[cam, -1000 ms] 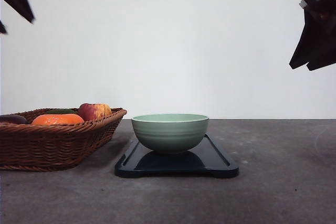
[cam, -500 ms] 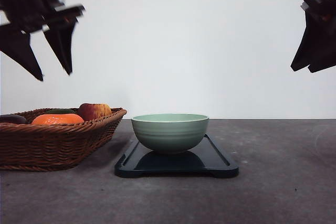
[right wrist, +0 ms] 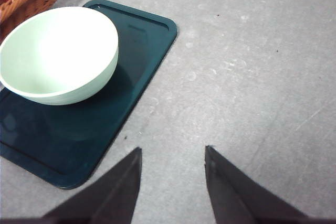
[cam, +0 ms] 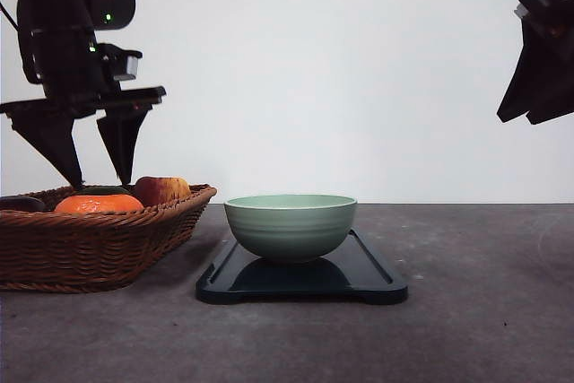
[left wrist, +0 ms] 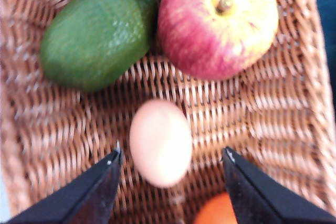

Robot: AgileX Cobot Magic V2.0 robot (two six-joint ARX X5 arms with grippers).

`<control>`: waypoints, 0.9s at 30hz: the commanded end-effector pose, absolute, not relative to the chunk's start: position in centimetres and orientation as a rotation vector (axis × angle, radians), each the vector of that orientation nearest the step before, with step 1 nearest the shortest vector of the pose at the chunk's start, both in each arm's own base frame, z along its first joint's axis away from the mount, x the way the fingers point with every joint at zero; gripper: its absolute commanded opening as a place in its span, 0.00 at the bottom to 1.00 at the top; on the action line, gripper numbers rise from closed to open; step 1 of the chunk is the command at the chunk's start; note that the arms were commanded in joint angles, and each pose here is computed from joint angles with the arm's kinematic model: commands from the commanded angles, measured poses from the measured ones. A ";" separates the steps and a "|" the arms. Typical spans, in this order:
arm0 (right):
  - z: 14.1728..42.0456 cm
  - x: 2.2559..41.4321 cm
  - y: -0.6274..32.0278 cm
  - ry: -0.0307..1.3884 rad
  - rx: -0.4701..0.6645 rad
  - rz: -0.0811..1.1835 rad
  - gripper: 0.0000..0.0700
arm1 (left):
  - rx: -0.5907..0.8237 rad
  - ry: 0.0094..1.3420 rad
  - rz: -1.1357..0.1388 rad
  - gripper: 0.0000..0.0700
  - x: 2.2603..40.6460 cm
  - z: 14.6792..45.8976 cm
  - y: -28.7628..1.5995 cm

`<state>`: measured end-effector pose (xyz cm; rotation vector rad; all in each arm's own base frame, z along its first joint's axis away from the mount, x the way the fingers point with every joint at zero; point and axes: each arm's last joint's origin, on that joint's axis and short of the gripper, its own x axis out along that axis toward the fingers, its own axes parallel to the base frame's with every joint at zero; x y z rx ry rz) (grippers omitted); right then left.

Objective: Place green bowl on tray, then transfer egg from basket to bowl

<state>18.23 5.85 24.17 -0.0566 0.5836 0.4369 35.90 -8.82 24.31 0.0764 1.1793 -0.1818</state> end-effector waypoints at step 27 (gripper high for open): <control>24.2 18.4 5.9 0.579 -0.065 0.441 0.34 | 0.134 1.263 -0.170 0.56 37.9 20.2 -9.4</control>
